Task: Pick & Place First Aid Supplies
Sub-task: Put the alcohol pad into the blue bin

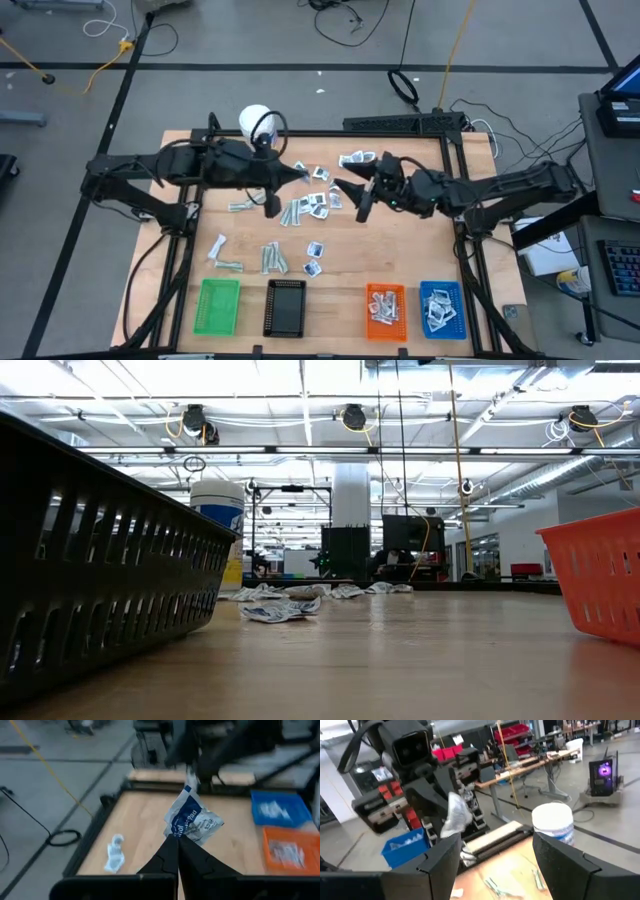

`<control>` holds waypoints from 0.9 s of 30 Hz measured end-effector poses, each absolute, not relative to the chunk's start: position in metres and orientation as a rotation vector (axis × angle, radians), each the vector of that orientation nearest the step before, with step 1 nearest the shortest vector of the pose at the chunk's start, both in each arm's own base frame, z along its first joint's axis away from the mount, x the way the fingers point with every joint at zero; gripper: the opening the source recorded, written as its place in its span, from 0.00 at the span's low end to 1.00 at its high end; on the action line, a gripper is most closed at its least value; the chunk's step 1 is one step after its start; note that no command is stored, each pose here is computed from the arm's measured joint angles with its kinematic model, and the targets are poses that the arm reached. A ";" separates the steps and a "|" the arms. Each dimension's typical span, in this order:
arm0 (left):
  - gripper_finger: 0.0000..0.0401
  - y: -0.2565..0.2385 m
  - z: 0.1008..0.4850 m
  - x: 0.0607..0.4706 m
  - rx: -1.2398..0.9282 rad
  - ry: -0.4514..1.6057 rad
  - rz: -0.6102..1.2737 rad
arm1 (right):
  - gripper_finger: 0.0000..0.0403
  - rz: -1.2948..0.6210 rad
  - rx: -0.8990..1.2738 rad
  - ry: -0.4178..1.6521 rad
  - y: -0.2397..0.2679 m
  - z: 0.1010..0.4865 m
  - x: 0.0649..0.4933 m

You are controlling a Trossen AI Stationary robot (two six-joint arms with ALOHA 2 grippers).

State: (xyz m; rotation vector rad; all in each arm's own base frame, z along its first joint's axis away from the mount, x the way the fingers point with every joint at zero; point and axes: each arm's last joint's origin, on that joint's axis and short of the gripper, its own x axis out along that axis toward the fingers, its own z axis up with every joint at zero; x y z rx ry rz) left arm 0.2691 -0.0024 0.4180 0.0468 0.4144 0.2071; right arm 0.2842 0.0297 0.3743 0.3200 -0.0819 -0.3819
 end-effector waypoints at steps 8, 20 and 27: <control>0.00 -0.009 0.407 0.305 0.046 0.342 0.213 | 0.60 -0.354 0.320 -0.091 0.031 0.371 0.291; 0.00 -0.019 0.391 0.326 0.033 0.358 0.193 | 0.58 -0.294 0.411 -0.036 0.025 0.363 0.296; 0.00 -0.021 0.391 0.326 0.032 0.360 0.190 | 0.28 -0.291 0.420 -0.028 0.025 0.362 0.296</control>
